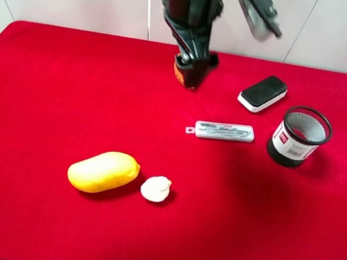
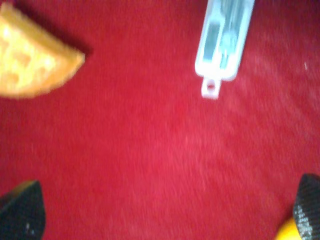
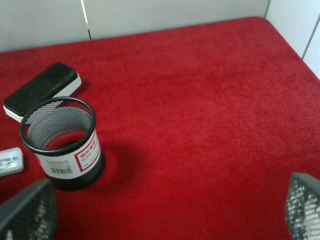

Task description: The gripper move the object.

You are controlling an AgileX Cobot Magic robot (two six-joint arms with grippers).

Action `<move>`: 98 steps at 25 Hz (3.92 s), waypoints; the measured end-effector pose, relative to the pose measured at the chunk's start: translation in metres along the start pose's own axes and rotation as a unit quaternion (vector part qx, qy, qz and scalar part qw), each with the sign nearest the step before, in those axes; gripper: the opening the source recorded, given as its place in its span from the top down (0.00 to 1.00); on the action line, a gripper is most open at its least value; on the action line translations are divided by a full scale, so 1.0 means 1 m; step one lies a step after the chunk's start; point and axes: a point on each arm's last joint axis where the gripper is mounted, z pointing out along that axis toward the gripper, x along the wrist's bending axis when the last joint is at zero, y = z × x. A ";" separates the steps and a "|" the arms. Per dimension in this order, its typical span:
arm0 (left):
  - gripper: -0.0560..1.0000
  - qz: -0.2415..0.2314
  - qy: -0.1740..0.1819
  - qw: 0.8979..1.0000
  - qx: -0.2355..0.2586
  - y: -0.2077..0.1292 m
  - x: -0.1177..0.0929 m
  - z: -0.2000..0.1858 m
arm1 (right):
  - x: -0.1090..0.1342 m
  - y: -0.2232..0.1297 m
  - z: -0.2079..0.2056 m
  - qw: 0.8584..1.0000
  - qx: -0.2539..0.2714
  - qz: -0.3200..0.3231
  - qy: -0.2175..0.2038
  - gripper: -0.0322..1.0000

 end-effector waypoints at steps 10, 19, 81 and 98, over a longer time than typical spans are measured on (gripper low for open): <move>0.01 -0.099 0.021 0.995 0.006 -0.051 0.006 -0.049 | 0.000 0.000 0.000 1.000 -0.001 0.000 0.000 0.30; 0.01 -0.201 0.026 0.978 0.042 -0.143 -0.011 -0.084 | 0.000 0.000 0.000 1.000 -0.001 0.000 0.000 0.30; 0.01 -0.429 0.099 0.894 -0.086 -0.343 -0.136 -0.111 | 0.000 0.000 0.000 1.000 0.000 0.001 0.001 0.30; 0.01 -0.511 0.152 0.838 -0.114 -0.364 -0.140 -0.121 | 0.000 0.000 0.000 1.000 0.000 0.001 0.001 0.30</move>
